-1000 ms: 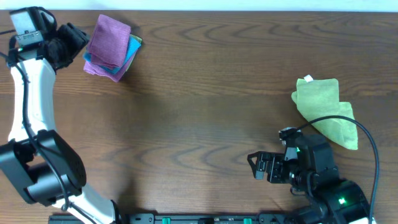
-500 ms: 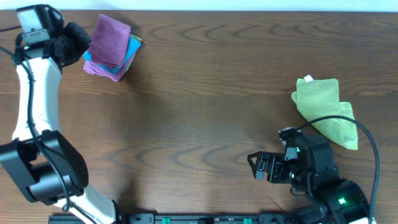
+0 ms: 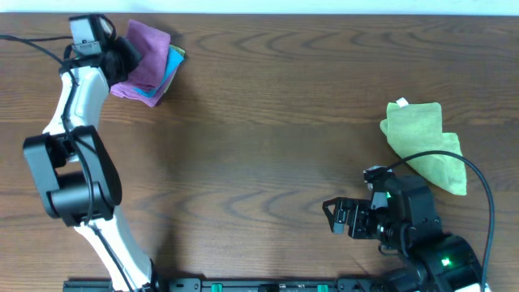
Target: Fold the cloth
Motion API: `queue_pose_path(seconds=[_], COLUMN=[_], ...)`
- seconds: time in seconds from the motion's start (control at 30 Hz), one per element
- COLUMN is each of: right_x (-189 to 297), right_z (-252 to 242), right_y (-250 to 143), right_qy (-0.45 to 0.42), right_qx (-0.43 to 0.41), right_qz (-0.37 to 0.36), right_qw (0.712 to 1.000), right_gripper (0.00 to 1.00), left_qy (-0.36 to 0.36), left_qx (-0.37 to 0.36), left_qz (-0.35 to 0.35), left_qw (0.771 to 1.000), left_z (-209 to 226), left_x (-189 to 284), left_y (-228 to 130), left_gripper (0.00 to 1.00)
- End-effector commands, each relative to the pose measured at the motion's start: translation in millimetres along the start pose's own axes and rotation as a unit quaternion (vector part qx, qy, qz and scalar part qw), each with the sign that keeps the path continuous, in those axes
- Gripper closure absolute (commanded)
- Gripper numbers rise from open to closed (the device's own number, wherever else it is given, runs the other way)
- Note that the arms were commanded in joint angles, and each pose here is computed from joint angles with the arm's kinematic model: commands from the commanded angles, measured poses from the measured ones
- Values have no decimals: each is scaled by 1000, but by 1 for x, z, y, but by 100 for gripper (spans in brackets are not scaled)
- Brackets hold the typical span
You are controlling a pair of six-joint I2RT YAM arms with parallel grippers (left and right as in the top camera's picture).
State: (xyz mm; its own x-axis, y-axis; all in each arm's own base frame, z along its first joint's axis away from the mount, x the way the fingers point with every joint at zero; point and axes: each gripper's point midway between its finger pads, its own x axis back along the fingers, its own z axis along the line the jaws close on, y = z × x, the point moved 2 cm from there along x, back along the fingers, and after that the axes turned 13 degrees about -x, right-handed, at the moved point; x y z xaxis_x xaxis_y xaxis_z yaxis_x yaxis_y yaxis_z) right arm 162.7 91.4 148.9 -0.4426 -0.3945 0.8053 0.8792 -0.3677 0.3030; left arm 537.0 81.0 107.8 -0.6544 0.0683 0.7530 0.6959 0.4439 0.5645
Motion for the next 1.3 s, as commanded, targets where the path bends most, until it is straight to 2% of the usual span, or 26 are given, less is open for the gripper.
queue_pose_path(seconds=[0.0,0.2,0.4,0.6,0.67,0.73,0.83,0.87,1.27], right_x=[-1,-1,-1,-1,-1,-1,-1,-1,-1], right_z=[-2,-2,-2,-2,-2,-2,-2,-2,-2], right_y=[-1,-1,-1,-1,-1,-1,-1,-1,-1], right_qy=[0,0,0,0,0,0,0,0,0], right_qx=[-11,-10,-11,-11,-11,-11,-10,-10,-10], right_qz=[1,1,1,1,1,1,1,1,1], right_qw=[1000,1000,1000,1000,1000,1000,1000,1000,1000], right_gripper=[1,1,1,1,1,1,1,1,1], left_qy=[30,92,96,34,15,1,-13,-16,-60], left_qx=[-2,4,9,-27,-30,-33,-41,-44,-61], left_qz=[-7,-25,-33,-38,-46,-56,-65,-66,-107], left_qw=[1000,995,995,998,998,998,997,997,991], left_z=[16,42,54,29,19,10,-4,-8,-51], left_x=[-7,-4,0,13,26,43,76,87,219], left_y=[4,11,17,27,33,40,47,47,48], left_gripper=[94,94,92,71,55,30,7,5,5])
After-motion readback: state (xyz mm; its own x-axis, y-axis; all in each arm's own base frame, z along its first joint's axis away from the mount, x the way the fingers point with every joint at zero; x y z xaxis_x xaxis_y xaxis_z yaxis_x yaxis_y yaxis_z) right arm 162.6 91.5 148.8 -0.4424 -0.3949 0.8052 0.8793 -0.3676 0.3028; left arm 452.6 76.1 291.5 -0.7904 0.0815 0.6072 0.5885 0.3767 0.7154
